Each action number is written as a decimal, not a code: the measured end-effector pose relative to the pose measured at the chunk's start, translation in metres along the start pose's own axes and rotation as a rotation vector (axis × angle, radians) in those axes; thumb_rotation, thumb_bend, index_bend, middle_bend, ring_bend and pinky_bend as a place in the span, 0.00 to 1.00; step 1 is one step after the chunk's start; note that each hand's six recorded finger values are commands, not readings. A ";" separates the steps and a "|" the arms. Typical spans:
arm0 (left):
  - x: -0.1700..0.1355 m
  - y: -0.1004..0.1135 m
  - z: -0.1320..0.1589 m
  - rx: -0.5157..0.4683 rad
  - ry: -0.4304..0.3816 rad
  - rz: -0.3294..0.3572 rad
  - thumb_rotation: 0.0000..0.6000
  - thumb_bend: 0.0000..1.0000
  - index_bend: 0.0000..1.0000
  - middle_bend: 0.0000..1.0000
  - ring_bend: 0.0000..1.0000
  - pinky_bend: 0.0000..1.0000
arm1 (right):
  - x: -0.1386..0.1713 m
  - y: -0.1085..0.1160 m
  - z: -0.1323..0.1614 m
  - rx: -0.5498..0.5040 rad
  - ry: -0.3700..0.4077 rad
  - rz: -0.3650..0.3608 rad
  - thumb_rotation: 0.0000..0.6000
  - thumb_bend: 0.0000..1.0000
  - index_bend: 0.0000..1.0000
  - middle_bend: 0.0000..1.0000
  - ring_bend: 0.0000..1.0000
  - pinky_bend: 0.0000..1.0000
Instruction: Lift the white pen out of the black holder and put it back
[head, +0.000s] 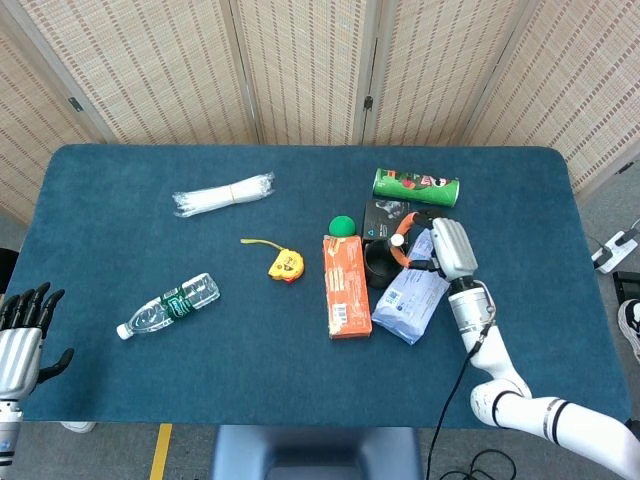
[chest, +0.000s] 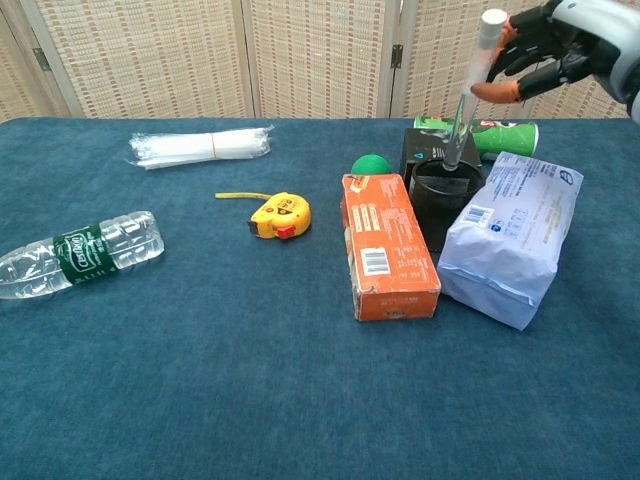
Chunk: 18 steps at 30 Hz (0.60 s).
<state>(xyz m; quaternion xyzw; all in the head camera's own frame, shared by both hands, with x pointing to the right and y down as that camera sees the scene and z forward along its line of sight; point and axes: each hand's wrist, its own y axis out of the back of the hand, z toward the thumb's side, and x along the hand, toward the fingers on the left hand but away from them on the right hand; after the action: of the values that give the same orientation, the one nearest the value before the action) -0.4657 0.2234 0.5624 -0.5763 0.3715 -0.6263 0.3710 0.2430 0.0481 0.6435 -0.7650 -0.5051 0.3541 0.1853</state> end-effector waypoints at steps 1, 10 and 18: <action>0.001 0.001 0.002 0.000 -0.005 0.001 1.00 0.30 0.14 0.08 0.03 0.11 | 0.001 0.003 -0.001 -0.038 -0.009 0.002 1.00 0.46 0.65 0.51 0.31 0.23; 0.003 0.004 0.009 -0.002 -0.029 0.010 1.00 0.30 0.14 0.08 0.03 0.11 | 0.008 0.023 0.001 -0.390 -0.068 0.052 1.00 0.46 0.65 0.52 0.33 0.25; 0.002 0.003 0.008 -0.004 -0.029 0.006 1.00 0.30 0.14 0.08 0.04 0.11 | 0.011 0.027 0.009 -0.462 -0.076 0.115 1.00 0.46 0.65 0.53 0.33 0.26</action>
<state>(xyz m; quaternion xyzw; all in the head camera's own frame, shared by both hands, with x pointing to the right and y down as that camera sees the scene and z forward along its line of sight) -0.4579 0.2201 0.5608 -0.5849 0.3692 -0.6160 0.3769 0.2561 0.0457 0.6158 -0.8007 -0.5349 0.2675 -0.0340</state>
